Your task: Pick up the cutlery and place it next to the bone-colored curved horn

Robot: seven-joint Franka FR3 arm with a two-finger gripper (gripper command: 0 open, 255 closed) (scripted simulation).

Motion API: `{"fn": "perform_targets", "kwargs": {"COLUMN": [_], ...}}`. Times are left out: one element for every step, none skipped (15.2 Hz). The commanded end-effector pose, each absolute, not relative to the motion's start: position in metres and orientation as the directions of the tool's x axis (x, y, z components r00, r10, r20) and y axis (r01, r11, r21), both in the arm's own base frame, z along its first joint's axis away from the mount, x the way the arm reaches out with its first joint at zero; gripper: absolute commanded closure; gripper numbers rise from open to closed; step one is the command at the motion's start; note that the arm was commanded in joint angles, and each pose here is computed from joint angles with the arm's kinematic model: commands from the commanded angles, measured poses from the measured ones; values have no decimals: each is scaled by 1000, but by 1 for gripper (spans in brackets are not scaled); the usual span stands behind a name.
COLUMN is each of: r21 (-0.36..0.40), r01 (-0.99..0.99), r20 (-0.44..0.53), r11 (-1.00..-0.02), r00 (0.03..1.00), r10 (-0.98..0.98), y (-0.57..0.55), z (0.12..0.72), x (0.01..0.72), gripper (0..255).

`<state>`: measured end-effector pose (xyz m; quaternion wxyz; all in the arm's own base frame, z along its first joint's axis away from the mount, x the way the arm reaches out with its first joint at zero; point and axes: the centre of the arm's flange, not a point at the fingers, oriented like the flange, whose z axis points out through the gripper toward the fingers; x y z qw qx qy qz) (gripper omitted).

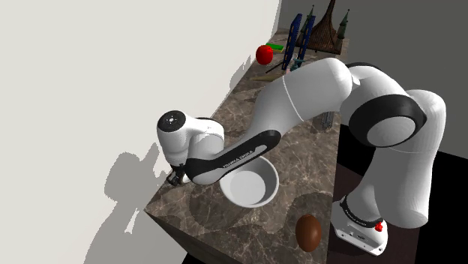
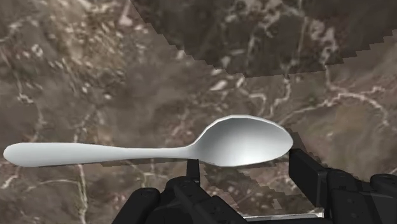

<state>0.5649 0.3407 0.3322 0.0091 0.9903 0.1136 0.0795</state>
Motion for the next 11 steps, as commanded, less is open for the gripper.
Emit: {"fn": "perform_targets", "kwargs": {"r21": [36, 36, 36, 36, 36, 36, 36, 36, 36, 36, 36], "r01": [223, 223, 223, 223, 223, 223, 223, 223, 223, 223, 223], "r20": [155, 155, 155, 155, 155, 155, 155, 155, 155, 155, 155], "r11": [-974, -974, -974, -974, -974, -974, -974, -974, -974, -974, -974], "r00": [962, 962, 962, 962, 962, 962, 962, 962, 962, 962, 962], "r10": [226, 226, 226, 226, 226, 226, 226, 226, 226, 226, 226], "y": [341, 341, 341, 341, 341, 341, 341, 341, 341, 341, 341], "z": [332, 332, 337, 343, 348, 353, 358, 364, 369, 374, 380], "x": [565, 565, 565, 565, 565, 565, 565, 565, 565, 565, 565], "gripper": [255, 255, 255, 255, 255, 255, 255, 255, 255, 255, 255]}}
